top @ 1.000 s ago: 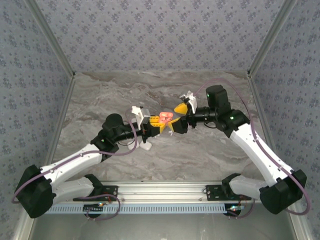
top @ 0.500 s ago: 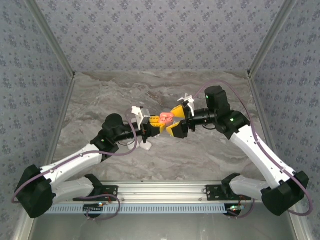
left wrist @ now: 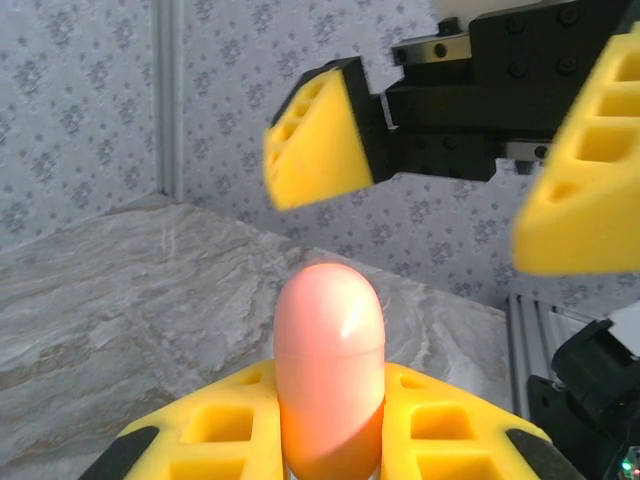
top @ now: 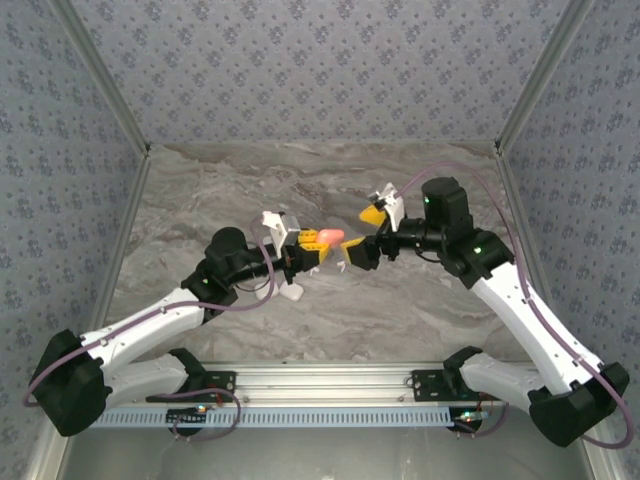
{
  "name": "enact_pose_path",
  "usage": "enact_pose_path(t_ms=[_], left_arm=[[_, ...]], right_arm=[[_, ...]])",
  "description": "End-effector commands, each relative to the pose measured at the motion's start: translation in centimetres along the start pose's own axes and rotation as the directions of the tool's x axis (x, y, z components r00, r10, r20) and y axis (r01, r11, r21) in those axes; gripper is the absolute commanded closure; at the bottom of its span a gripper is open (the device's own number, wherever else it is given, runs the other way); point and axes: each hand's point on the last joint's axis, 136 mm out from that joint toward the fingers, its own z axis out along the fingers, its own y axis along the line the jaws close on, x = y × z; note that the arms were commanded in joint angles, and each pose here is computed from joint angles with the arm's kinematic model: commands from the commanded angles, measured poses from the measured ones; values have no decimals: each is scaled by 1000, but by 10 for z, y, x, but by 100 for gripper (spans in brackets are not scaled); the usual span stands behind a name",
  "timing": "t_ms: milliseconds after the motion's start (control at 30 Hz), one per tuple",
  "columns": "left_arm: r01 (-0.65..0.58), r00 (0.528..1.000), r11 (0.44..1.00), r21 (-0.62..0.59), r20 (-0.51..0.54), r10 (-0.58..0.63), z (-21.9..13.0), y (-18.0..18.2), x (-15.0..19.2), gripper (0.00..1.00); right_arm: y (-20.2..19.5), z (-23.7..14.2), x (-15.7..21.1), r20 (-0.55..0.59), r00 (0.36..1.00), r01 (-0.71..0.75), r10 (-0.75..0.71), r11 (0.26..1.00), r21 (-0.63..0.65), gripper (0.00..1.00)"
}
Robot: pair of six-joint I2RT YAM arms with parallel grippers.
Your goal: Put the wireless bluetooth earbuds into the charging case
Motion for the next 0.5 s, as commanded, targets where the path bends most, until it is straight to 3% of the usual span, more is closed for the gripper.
enact_pose_path(t_ms=[0,200,400,467], left_arm=[[15,1000,993,-119,7,-14,3,22,-6,100],[167,974,920,-354,-84,-209,13,88,23,100],[328,891,803,-498,-119,-438,24,161,55,100],[373,838,750,-545,-148,-525,29,184,73,100]], right_arm=[[-54,-24,3,79,992,-116,96,947,299,0],[-91,-37,35,119,968,-252,222,847,468,0],[-95,-37,49,138,954,-298,265,821,487,0],[-96,-39,53,132,953,-301,272,810,504,0]])
